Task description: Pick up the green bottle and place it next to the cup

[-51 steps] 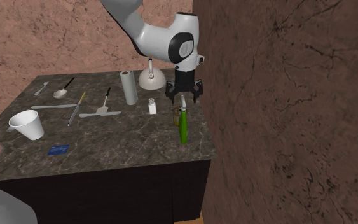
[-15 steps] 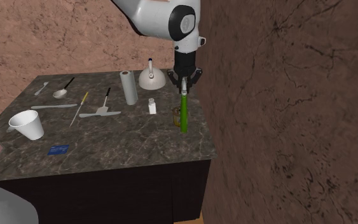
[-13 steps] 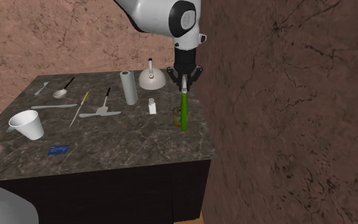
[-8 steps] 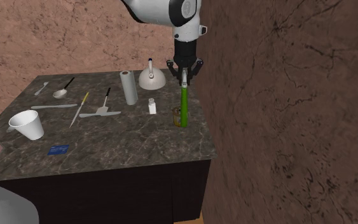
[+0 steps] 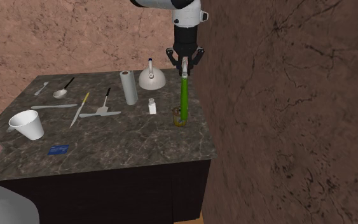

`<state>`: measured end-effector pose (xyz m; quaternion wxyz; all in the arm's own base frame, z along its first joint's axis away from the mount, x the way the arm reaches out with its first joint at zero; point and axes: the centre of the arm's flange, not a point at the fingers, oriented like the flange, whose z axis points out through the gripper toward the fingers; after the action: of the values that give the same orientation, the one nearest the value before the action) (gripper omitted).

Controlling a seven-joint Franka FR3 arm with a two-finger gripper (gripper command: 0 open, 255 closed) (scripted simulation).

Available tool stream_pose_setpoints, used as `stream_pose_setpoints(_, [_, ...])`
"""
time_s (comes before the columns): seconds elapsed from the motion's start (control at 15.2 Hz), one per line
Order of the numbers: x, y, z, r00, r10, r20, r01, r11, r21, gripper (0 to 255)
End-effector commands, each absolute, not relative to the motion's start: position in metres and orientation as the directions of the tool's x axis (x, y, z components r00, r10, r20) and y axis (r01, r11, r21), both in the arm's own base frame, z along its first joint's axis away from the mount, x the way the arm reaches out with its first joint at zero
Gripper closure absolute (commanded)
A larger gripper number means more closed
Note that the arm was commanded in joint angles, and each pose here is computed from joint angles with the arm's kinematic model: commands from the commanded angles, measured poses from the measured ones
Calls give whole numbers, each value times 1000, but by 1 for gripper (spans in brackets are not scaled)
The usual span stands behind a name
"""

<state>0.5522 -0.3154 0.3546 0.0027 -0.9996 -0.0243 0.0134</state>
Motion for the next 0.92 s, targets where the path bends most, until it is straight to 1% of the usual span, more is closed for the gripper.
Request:
stream_pose_setpoints(0.0, [551, -315, 365, 998, 49, -27, 48, -999, -6, 255])
stream_pose_setpoints(0.86, [551, -315, 434, 998, 49, -27, 48, -999, -6, 255])
